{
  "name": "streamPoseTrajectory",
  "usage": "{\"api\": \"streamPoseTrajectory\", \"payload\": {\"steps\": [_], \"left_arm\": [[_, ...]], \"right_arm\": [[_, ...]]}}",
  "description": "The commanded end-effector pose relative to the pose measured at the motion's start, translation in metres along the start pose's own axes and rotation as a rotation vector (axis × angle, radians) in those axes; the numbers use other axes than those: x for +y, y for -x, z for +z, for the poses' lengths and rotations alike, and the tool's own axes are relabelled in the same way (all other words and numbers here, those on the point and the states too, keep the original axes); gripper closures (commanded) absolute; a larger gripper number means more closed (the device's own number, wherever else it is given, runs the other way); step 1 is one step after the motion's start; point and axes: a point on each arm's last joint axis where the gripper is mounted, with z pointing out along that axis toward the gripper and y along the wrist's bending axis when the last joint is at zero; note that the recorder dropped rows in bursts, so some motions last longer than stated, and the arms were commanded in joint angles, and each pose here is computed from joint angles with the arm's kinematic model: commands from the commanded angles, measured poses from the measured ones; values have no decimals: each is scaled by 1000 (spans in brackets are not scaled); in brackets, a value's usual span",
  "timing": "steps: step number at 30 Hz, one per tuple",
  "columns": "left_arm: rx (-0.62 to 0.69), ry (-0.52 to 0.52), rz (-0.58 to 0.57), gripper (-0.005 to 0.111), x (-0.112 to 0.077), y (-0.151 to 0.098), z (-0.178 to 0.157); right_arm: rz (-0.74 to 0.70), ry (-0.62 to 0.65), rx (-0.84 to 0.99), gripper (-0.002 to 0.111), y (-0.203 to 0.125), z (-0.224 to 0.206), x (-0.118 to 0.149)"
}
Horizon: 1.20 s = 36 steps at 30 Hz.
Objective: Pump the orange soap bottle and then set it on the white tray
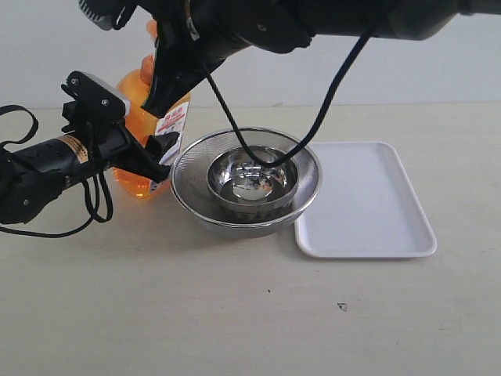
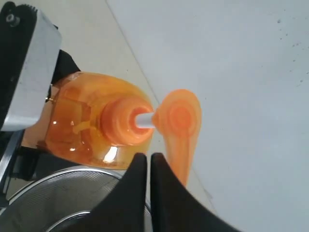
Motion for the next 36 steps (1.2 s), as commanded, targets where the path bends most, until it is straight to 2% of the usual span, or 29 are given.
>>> {"api": "streamPoseTrajectory", "payload": {"steps": [1, 20, 27, 36], "left_arm": [[-38, 11, -6, 102, 1, 8, 1], [-38, 11, -6, 102, 1, 8, 1], [-30, 16, -12, 102, 1, 7, 1], [-33, 18, -10, 102, 3, 9, 2]], "right_arm": [[9, -21, -6, 108, -1, -1, -7], [51, -33, 14, 108, -6, 0, -14], [66, -63, 64, 108, -2, -26, -25], [36, -112, -89, 108, 12, -41, -41]]}}
